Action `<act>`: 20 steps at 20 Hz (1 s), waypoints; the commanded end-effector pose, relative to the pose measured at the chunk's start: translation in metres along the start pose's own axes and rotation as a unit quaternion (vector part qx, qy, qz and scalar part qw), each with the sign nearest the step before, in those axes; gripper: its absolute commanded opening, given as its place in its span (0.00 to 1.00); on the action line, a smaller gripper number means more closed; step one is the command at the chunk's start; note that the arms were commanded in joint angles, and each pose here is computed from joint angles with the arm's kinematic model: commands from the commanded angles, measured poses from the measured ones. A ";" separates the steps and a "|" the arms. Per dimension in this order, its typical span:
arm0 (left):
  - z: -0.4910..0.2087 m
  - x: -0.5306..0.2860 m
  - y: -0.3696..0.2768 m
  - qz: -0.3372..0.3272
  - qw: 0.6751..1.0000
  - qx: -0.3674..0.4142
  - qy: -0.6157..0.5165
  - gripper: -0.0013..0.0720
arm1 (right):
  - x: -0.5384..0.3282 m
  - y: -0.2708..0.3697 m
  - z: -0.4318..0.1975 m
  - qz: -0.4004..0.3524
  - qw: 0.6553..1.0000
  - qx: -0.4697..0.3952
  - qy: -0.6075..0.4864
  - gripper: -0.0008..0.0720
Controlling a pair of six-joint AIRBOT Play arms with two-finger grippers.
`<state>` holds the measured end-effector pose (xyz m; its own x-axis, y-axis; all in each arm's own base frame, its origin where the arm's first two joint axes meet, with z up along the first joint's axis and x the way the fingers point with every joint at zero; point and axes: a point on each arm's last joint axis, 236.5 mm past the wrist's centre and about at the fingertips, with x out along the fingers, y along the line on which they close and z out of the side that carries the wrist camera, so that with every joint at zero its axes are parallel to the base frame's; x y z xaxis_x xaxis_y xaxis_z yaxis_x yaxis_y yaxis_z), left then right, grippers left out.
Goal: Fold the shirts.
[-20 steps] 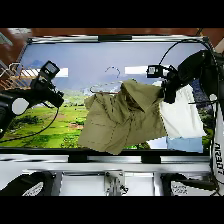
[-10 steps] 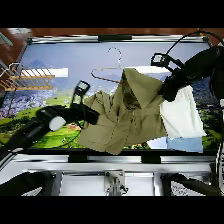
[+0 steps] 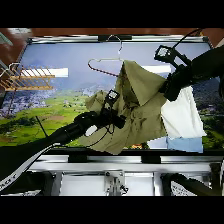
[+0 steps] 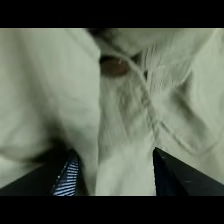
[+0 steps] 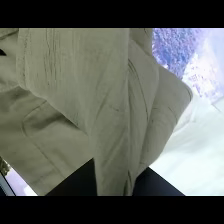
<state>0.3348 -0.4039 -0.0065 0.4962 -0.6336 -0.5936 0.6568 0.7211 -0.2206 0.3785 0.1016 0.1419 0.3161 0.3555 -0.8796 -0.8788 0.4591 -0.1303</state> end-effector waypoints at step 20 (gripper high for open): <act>0.047 -0.094 0.201 0.185 0.982 -0.024 0.000 0.06 | -0.004 0.021 0.021 0.042 0.998 0.026 -0.044 0.11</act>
<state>0.4227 -0.2848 0.0279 0.6453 -0.4503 -0.6172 0.5012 0.8592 -0.1028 0.3686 0.1104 0.1448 0.2827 0.3931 -0.8749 -0.8766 0.4763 -0.0693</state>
